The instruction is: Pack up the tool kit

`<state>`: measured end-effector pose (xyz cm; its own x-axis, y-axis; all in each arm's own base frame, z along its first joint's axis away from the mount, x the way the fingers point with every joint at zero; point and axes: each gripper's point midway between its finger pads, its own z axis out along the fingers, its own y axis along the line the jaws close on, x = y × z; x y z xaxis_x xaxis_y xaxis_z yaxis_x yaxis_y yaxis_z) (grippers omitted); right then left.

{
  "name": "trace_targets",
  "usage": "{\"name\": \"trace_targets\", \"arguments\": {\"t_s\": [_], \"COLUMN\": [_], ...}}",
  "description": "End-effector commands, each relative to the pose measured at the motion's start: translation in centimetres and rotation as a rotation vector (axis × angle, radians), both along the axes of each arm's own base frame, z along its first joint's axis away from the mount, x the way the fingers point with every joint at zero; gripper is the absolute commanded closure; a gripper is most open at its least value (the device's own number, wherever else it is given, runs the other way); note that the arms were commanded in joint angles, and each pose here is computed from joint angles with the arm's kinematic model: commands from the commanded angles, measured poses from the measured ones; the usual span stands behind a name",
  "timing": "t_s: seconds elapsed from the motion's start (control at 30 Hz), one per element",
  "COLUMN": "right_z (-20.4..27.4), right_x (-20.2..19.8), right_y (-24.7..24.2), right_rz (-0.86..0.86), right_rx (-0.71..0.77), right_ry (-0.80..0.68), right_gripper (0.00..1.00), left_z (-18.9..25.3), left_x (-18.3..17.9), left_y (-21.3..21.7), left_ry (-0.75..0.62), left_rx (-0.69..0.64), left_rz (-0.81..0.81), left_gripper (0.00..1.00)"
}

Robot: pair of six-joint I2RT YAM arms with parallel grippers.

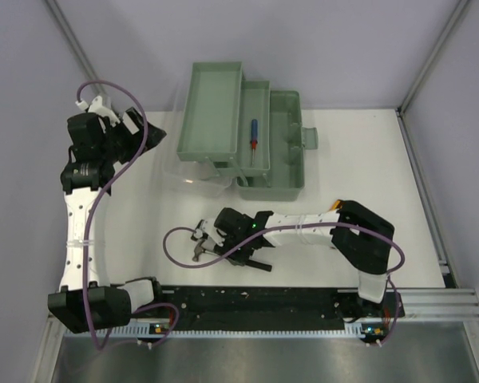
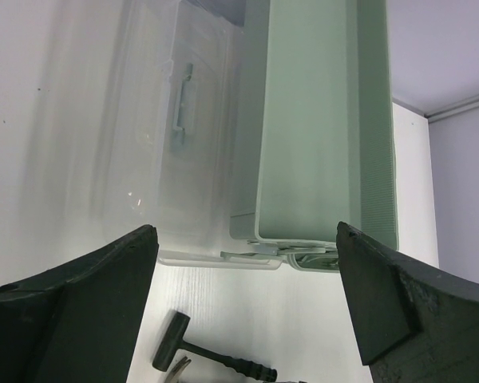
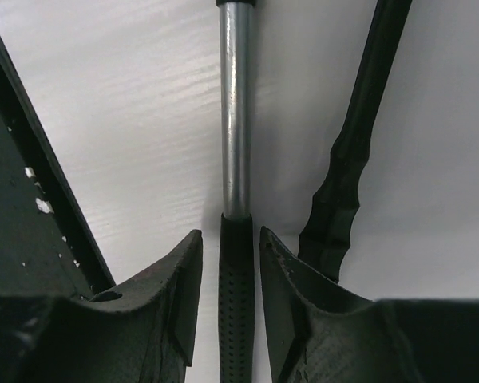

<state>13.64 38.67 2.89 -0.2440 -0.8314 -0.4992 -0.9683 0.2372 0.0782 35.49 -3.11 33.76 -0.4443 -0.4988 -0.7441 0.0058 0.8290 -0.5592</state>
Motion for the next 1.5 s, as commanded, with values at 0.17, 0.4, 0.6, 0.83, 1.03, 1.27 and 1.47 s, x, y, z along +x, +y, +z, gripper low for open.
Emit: {"name": "trace_targets", "arguments": {"t_s": [0.17,0.4,0.6,0.83,1.03,1.27,1.47], "right_z": [-2.6,-3.8,-0.8,6.3,11.4,14.4,13.1], "right_x": [-0.6,1.7,2.6,3.1,4.2,5.0,5.3], "right_y": [0.0,-1.6,-0.8,0.6,0.4,-0.7,-1.0], "right_rz": [-0.106,-0.214,-0.213,-0.155,-0.185,-0.219,-0.246], "right_rx": [-0.039,-0.113,-0.03,0.145,0.244,0.282,0.25], "right_ry": [0.054,-0.062,-0.12,-0.197,-0.287,-0.363,-0.358], "right_gripper": [0.66,1.0,1.0,1.0,1.0,1.0,1.0], "left_z": [0.6,1.0,1.8,2.0,2.2,2.6,2.5], "left_x": [-0.3,-0.7,-0.9,-1.1,-1.1,-0.8,-0.6], "left_y": [-0.5,-0.7,-0.8,-0.6,-0.7,-0.4,-0.4], "left_ry": [-0.032,-0.04,-0.057,-0.06,-0.066,-0.076,-0.078], "left_rx": [-0.013,-0.026,-0.023,-0.016,-0.014,-0.012,-0.01], "left_rz": [-0.02,-0.027,-0.029,-0.019,-0.018,-0.011,-0.008], "left_gripper": [0.05,0.05,0.05,0.05,0.05,0.05,0.05]}}
